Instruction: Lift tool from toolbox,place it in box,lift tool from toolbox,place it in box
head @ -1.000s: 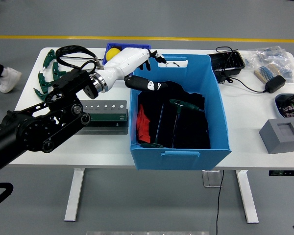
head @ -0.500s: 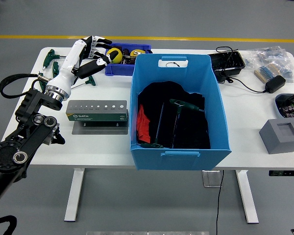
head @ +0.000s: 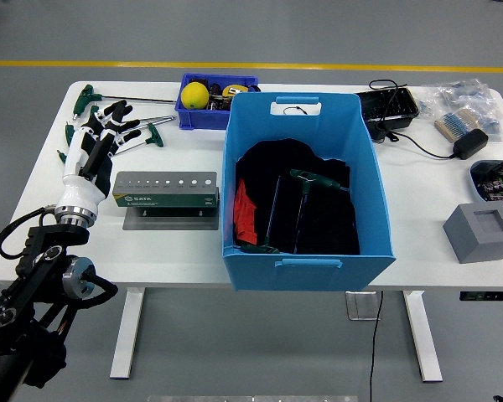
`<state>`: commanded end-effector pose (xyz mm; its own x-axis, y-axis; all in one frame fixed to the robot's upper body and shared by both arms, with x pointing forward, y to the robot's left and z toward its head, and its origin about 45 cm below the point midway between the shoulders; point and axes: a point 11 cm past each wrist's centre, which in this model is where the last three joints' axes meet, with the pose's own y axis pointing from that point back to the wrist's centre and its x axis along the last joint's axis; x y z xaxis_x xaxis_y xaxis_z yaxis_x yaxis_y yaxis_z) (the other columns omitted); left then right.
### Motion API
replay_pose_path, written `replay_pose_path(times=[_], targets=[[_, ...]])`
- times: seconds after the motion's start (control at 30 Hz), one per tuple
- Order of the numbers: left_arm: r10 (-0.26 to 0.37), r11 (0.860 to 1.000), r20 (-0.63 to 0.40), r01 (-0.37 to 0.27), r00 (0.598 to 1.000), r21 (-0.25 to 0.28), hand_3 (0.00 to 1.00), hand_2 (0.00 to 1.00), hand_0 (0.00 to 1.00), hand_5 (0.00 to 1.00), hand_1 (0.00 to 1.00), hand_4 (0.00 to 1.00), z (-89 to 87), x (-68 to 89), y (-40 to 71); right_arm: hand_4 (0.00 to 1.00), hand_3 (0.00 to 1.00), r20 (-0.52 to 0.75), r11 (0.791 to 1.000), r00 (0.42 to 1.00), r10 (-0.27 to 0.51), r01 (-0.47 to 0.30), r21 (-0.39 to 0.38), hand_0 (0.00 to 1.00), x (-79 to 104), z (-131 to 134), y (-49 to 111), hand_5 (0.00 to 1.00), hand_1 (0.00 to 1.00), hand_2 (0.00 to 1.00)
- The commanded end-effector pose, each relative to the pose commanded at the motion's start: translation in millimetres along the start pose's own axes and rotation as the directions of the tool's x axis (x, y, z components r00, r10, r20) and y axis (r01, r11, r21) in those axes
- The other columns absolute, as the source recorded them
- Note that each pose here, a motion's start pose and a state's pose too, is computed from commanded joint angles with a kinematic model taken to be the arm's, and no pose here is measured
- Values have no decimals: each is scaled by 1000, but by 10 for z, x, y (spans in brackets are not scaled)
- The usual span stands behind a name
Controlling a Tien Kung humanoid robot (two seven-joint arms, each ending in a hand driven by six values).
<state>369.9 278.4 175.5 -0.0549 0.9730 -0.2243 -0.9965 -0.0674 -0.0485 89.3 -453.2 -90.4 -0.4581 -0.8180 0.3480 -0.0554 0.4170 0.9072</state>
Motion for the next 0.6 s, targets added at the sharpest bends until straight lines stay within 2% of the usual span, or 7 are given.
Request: replay_pose_path(times=[0.13, 0.17, 0.37, 0.57, 0.6], targets=[[2, 1000, 42, -2, 999, 1, 769, 810, 713, 624, 750, 897, -37, 105, 100, 777, 549, 1, 1000, 1000, -2, 2, 0, 644, -9, 2, 1, 671, 629, 688], [2, 1000, 49, -3, 999, 2, 779, 831, 740, 637, 772, 896, -41, 123, 118, 777, 548, 2, 1000, 1000, -2, 2, 0, 644, -9, 2, 1, 671, 629, 689], [58, 998, 100, -60, 993, 14, 779, 831, 739, 640, 776, 894, -56, 345, 278, 777, 548, 17, 1000, 1000, -5, 5, 2, 645, -10, 1, 0, 670, 630, 689], [64, 997, 117, -68, 991, 34, 779, 831, 739, 640, 776, 894, -70, 428, 320, 777, 548, 21, 1000, 1000, -8, 8, 7, 645, -18, -21, 3, 670, 630, 689], [64, 997, 113, -69, 992, 43, 809, 884, 773, 658, 806, 888, -84, 431, 327, 776, 548, 18, 1000, 1000, -9, 9, 8, 645, -22, -30, 4, 670, 630, 689]])
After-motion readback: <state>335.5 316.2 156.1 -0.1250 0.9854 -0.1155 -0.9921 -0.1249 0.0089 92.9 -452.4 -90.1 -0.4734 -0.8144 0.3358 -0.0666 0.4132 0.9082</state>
